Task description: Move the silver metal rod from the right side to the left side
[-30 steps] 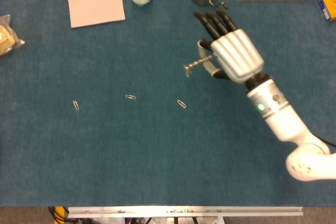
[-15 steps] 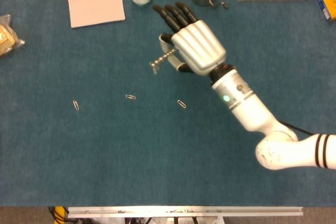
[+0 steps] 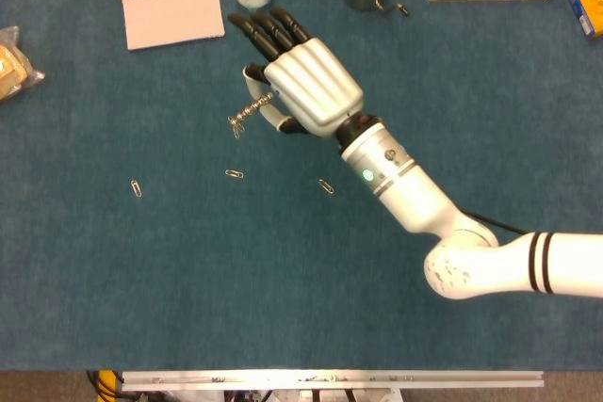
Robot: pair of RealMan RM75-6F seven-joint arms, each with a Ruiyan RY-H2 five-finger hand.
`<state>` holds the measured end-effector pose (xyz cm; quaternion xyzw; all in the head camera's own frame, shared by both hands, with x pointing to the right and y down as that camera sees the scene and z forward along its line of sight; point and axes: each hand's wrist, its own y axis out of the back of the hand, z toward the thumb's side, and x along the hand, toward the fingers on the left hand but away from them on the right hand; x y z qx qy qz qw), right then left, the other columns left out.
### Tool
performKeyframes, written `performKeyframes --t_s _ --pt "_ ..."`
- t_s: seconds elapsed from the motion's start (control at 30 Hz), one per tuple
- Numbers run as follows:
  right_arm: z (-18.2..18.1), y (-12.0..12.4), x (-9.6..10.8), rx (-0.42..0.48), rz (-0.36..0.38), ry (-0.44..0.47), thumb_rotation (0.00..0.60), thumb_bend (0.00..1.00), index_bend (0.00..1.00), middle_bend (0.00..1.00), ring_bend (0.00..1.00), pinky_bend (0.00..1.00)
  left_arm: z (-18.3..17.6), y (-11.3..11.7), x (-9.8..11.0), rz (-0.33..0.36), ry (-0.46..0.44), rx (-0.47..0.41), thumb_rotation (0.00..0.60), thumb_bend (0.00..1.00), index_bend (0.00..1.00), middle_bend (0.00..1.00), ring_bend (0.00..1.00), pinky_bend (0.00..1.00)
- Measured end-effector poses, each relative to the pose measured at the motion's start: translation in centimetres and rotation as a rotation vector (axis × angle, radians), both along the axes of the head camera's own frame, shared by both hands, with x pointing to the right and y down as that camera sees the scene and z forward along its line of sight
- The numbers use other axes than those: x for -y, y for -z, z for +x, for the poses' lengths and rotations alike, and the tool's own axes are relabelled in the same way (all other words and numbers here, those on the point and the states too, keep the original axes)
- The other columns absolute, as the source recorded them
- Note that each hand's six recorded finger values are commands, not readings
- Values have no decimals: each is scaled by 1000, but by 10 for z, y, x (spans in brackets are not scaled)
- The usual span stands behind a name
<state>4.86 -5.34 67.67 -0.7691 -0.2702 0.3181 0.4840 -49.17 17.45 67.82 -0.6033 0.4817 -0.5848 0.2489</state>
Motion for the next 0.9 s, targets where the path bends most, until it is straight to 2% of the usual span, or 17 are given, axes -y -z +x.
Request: performKeyframes --t_s 0.03,0.07,0.13,0.17,0.23,0.37,0.53,0.73,0.9 --pt "-1 -2 2 -3 -6 -4 600 341 552 21 0 0 0 0 0 -1 0 0 600 410 406 258 124 159" --pt "-3 -5 3 -7 -11 -7 600 317 471 21 0 0 0 0 0 -1 0 0 600 410 406 258 124 159" --pt "-5 -10 6 -20 -29 -13 600 181 193 9 0 0 1 0 -1 0 0 1 600 410 406 258 124 160" --pt "-7 -14 7 -29 -43 -16 600 117 100 3 0 0 1 1 -1 0 1 1 600 410 406 258 124 160" --pt "-10 -20 9 -44 -64 -18 600 29 10 0 0 0 0 2 -2 0 5 3 600 410 406 258 124 160" --pt "-16 -26 10 -59 -89 -11 600 0 0 0 0 0 -2 3 -4 -4 15 10 600 410 406 258 124 160" --pt "-3 -26 11 -57 -86 -24 600 0 0 0 0 0 -2 3 -3 -3 15 10 600 410 406 258 124 160" --pt "33 -18 11 -47 -65 -65 600 0 0 0 0 0 2 5 3 13 3 5 600 410 405 258 124 160" --pt "78 -4 9 -47 -20 -101 600 0 0 1 0 0 10 11 13 37 -28 8 600 410 382 258 124 160"
